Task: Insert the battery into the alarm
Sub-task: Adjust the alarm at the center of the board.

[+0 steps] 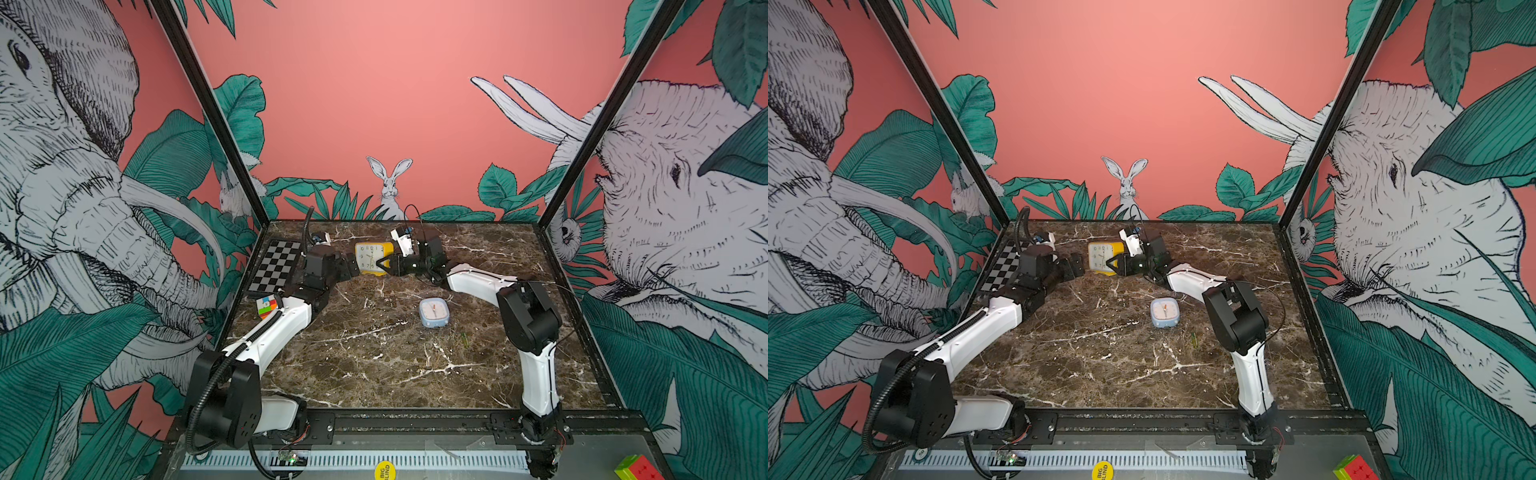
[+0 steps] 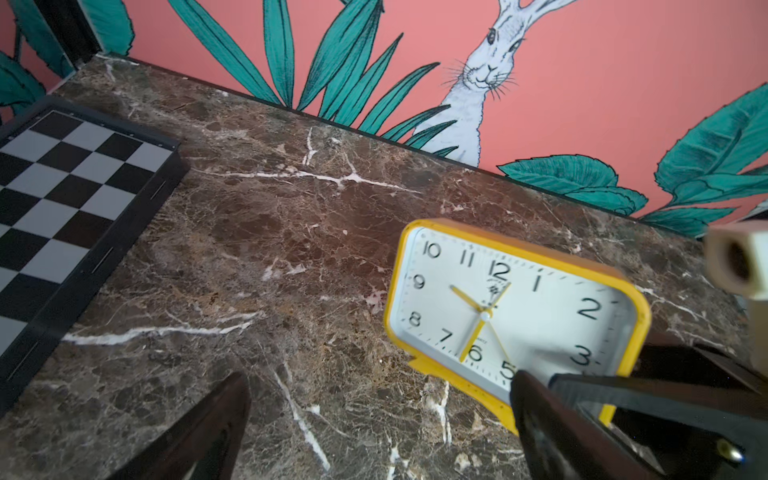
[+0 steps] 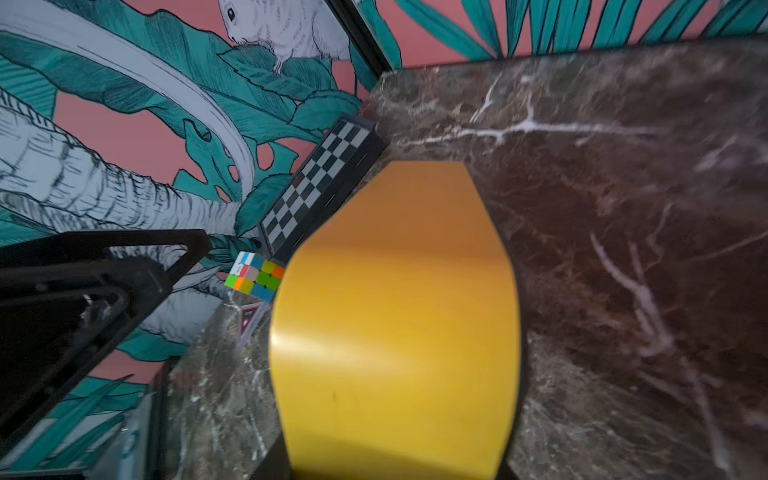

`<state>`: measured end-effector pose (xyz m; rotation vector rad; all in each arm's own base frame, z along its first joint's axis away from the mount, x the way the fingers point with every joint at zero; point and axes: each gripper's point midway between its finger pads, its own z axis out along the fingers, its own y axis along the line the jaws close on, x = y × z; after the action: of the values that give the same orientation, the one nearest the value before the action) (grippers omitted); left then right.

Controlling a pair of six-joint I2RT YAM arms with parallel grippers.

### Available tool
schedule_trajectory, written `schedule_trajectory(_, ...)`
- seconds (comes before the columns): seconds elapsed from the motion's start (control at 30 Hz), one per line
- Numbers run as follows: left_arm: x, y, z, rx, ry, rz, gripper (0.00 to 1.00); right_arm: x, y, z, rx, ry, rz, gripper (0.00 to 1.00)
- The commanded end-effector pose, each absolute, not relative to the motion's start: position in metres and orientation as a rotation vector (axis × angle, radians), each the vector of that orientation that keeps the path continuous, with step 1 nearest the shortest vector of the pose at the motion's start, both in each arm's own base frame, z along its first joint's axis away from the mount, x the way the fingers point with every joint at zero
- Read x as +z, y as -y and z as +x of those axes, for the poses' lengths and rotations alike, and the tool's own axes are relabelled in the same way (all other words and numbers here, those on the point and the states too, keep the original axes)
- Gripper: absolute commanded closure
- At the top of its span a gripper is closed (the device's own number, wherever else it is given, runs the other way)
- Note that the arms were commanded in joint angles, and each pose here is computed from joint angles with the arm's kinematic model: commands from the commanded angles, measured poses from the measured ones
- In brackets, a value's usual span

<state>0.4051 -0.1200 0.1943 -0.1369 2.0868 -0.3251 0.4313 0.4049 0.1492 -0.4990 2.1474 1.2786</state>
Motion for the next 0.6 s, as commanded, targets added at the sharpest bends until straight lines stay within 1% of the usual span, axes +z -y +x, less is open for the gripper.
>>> schedule_trajectory(0.0, 0.19, 0.136, 0.412, -0.354, -2.095, 0.003, 0.01, 0.166, -0.413, 0.433, 1.576, -2.161, -0.378, 0.85)
schedule_trajectory(0.17, 0.174, 0.147, 0.422, -0.453, -2.138, 0.033, 0.01, 0.151, -0.415, 0.436, 1.687, -2.254, -0.284, 0.83)
schedule_trajectory(0.27, 0.16, 0.152, 0.427, -0.512, -2.15, 0.024, 0.01, 0.137, -0.412, 0.436, 1.691, -2.334, -0.23, 0.8)
schedule_trajectory(0.33, 0.152, 0.156, 0.432, -0.548, -2.156, 0.028, 0.01, 0.127, -0.407, 0.437, 1.675, -2.386, -0.193, 0.75)
schedule_trajectory(0.47, 0.137, 0.164, 0.44, -0.598, -2.177, 0.023, 0.01, 0.108, -0.397, 0.443, 1.647, -2.47, -0.103, 0.61)
schedule_trajectory(0.57, 0.132, 0.167, 0.443, -0.622, -2.182, 0.015, 0.02, 0.097, -0.389, 0.452, 1.624, -2.512, -0.046, 0.55)
